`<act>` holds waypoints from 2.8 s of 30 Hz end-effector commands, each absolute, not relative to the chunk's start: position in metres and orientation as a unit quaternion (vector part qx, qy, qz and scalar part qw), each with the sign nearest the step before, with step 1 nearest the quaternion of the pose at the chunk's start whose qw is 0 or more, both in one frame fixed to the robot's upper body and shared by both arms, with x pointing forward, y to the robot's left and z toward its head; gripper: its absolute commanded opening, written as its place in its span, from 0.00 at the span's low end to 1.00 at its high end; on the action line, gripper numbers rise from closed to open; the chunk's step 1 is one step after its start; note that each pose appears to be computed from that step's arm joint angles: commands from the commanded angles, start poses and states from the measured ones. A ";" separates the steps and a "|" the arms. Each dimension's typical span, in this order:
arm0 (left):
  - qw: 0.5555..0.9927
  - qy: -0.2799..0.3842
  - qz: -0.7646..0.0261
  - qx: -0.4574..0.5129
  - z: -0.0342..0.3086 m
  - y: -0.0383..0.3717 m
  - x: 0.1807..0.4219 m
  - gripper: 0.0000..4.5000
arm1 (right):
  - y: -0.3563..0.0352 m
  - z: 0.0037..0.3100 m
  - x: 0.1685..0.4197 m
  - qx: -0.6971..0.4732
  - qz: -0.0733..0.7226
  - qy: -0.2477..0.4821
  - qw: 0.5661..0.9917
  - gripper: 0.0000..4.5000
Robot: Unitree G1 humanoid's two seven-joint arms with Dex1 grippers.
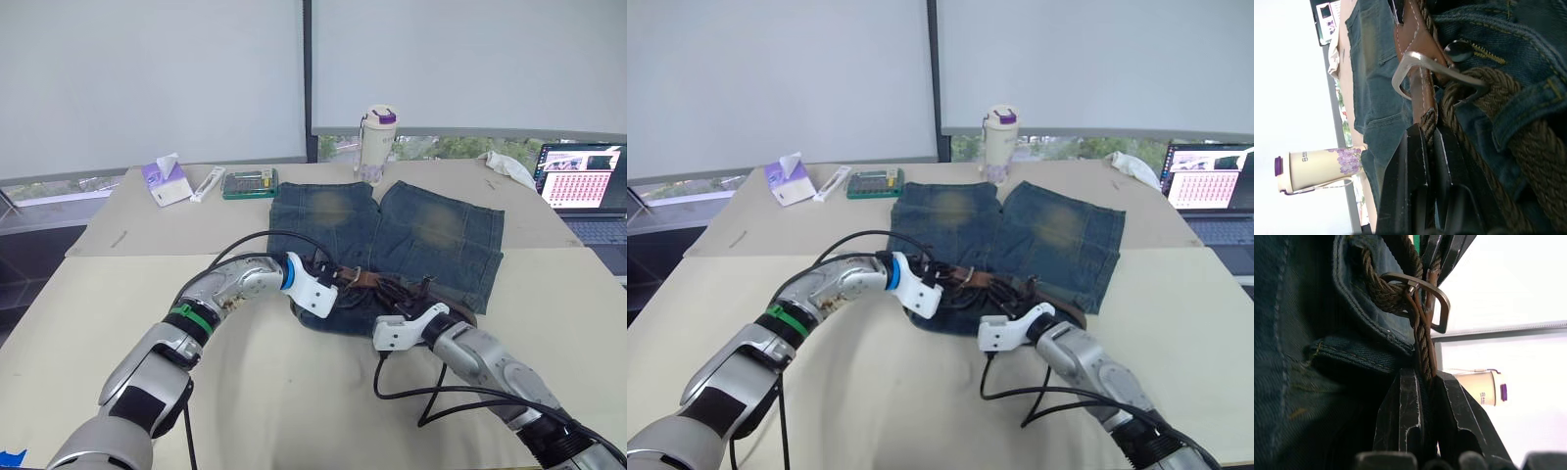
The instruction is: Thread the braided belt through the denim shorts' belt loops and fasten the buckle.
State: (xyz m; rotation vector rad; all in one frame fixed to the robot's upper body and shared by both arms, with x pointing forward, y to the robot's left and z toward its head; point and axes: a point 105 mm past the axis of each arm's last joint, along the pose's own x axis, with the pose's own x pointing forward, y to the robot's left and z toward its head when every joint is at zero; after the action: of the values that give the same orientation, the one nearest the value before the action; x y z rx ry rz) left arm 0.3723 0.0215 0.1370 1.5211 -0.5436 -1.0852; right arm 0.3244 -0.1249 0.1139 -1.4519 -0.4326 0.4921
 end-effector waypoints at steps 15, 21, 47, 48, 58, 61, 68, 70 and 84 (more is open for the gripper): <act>0.728 -0.167 -0.489 0.450 0.108 -0.018 0.351 0.00 | -0.112 0.126 0.314 -0.551 0.250 -0.200 0.771 0.00; 0.771 -0.156 -0.498 0.365 0.109 -0.025 0.344 0.00 | -0.104 0.129 0.304 -0.506 0.292 -0.197 0.788 0.52; 0.786 -0.164 -0.482 0.352 0.094 -0.017 0.342 0.00 | -0.149 0.138 0.313 -0.512 0.311 -0.085 0.796 0.75; 0.786 -0.164 -0.481 0.352 0.094 -0.017 0.342 0.00 | -0.147 0.134 0.313 -0.521 0.319 -0.084 0.787 0.75; 0.777 -0.167 -0.486 0.362 0.092 -0.018 0.339 0.00 | -0.134 0.131 0.320 -0.582 0.339 -0.116 0.730 0.64; 0.772 -0.169 -0.488 0.370 0.092 -0.019 0.338 0.00 | -0.131 0.127 0.320 -0.604 0.357 -0.120 0.702 0.44; 0.772 -0.172 -0.489 0.367 0.092 -0.019 0.337 0.00 | -0.128 0.122 0.320 -0.600 0.367 -0.120 0.700 0.02; 0.775 -0.169 -0.489 0.363 0.092 -0.017 0.337 0.00 | -0.131 0.123 0.321 -0.598 0.360 -0.119 0.707 0.02; 0.794 -0.215 -0.499 0.275 0.112 0.032 0.318 0.91 | -0.142 0.127 0.320 -0.598 0.342 -0.118 0.715 0.00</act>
State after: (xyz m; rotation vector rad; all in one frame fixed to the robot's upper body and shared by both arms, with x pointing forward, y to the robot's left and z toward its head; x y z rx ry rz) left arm 0.3199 0.0281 0.0902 0.6095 -0.3711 -1.0851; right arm 0.3180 -0.1378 0.1114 -1.3247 -0.2172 0.8040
